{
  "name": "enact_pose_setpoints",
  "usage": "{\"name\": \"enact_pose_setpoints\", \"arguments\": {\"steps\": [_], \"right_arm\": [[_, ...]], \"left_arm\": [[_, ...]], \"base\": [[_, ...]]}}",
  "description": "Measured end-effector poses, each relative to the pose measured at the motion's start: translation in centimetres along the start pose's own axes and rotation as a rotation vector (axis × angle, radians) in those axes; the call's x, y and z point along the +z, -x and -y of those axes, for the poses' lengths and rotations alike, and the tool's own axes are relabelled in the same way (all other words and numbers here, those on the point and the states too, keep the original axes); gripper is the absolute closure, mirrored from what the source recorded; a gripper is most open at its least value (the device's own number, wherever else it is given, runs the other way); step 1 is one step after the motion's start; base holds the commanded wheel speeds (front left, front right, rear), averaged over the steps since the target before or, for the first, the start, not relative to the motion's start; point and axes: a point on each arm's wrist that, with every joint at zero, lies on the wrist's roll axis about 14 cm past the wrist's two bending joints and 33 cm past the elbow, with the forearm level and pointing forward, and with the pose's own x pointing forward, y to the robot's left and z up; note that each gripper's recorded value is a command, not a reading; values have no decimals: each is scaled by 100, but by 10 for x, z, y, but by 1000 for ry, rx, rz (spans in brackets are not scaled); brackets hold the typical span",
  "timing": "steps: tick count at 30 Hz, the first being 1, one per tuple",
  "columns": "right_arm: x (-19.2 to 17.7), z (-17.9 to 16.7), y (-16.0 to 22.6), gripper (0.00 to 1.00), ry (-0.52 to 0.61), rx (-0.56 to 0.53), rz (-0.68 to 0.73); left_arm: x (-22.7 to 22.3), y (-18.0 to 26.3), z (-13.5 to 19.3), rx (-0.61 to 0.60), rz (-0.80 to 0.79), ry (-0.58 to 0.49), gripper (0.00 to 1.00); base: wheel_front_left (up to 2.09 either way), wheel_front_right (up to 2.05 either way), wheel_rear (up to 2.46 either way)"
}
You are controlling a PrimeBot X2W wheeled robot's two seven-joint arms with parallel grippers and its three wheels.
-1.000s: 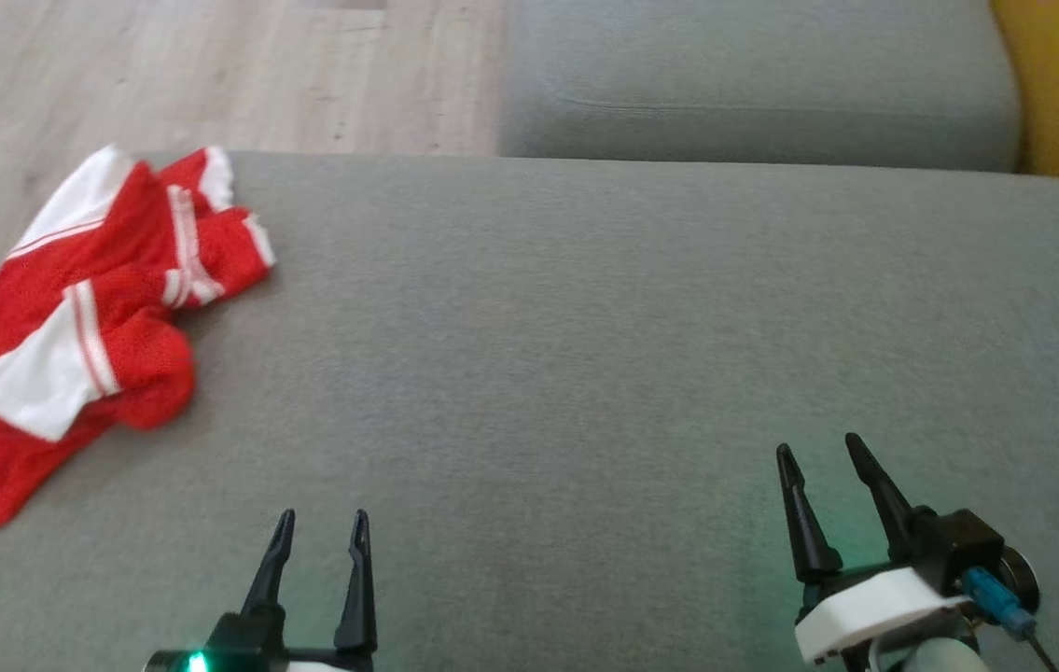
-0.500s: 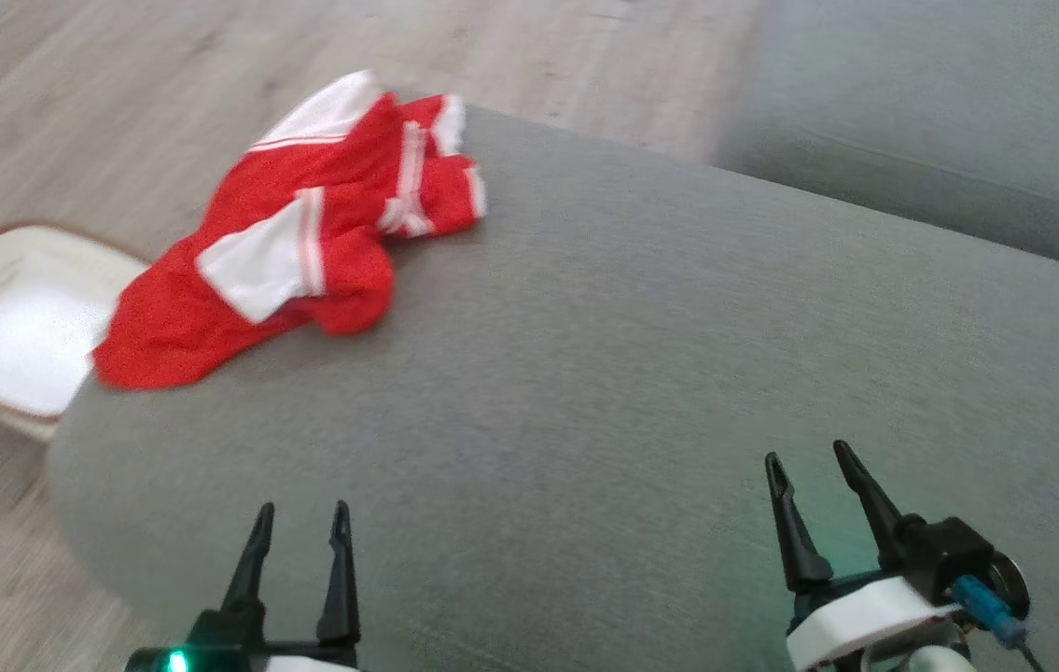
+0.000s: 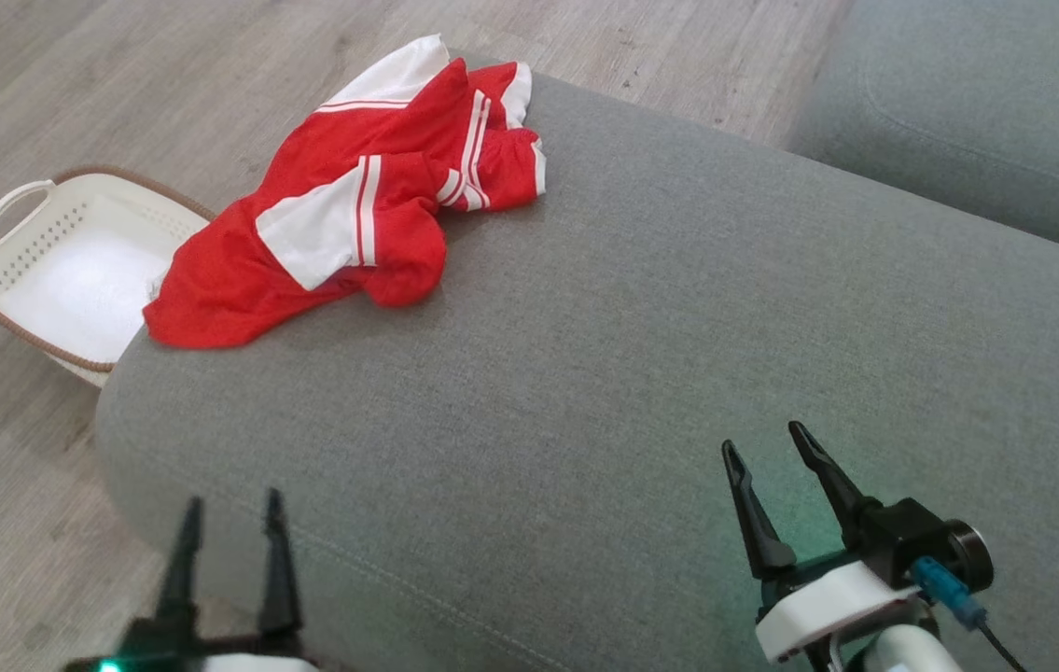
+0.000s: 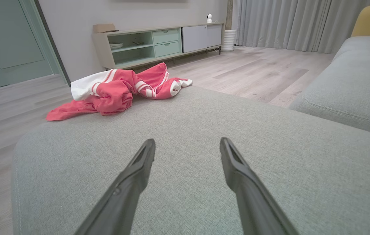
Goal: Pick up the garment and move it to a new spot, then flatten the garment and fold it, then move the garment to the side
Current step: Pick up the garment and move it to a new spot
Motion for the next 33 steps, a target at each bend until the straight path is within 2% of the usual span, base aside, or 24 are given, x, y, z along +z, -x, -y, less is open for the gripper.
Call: {"name": "enact_pose_setpoints", "arguments": {"steps": [5, 10, 13, 15, 19, 22, 26, 31, 33], "right_arm": [[5, 14, -1, 0, 17, -35, 18], [6, 28, -1, 0, 44, -65, 23], [1, 38, 1, 0, 49, -90, 6], [-2, 46, 1, 0, 54, -107, -4], [0, 63, -8, 0, 72, -135, 1], [4, 76, -18, 0, 82, -149, 17], [-8, 89, -23, 0, 88, -166, -15], [-33, 107, -18, 0, 79, -205, -76], [-40, 115, -18, 0, 75, -223, -90]], "left_arm": [[37, -15, -36, 40, 90, -103, 0], [139, -65, -50, 8, 299, -246, 0], [197, -96, -40, -33, 398, -318, 0], [223, -116, -27, -70, 432, -313, 0], [241, -160, -2, -137, 406, -327, 0], [217, -197, 21, -194, 279, -324, 0], [145, -233, 41, -249, 26, -302, 0], [45, -247, 52, -279, -295, -303, 0], [16, -248, 60, -298, -376, -294, 0]], "base": [[0, 0, 0], [0, 0, 0], [0, 0, 0], [0, 0, 0], [0, 0, 0], [0, 0, 0], [0, 0, 0], [0, 0, 0], [0, 0, 0]]}}
